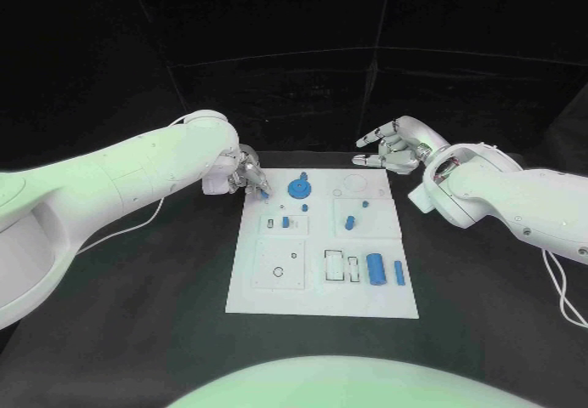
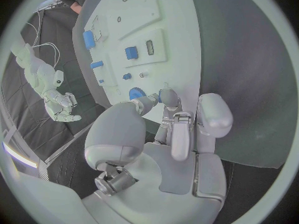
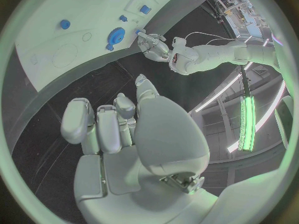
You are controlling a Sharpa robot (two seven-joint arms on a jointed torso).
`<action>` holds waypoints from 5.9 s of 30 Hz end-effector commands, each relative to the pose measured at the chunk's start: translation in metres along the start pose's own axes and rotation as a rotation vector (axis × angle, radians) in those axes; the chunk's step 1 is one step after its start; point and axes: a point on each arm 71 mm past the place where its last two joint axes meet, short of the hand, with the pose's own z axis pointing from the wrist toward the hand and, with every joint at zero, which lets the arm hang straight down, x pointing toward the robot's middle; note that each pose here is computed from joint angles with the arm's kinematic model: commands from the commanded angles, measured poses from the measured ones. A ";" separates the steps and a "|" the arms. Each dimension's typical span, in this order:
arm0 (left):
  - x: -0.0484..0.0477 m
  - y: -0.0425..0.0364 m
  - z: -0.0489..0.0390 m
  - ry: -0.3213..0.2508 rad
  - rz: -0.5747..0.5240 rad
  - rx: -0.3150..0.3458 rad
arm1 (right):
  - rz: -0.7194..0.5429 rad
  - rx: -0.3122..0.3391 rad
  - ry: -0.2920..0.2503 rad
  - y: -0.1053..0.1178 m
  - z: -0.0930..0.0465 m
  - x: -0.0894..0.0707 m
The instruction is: Assemble the parts on the task board
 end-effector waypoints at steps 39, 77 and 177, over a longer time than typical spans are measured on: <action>0.0725 0.0160 -0.0376 -0.109 -0.049 0.104 | -0.005 0.003 0.013 -0.001 0.000 -0.001; 0.0795 0.0086 -0.0326 -0.047 0.028 0.061 | -0.005 -0.001 0.015 0.000 0.001 0.000; 0.0571 0.0010 -0.0333 -0.267 -0.137 0.269 | -0.007 0.001 0.025 -0.001 0.003 0.002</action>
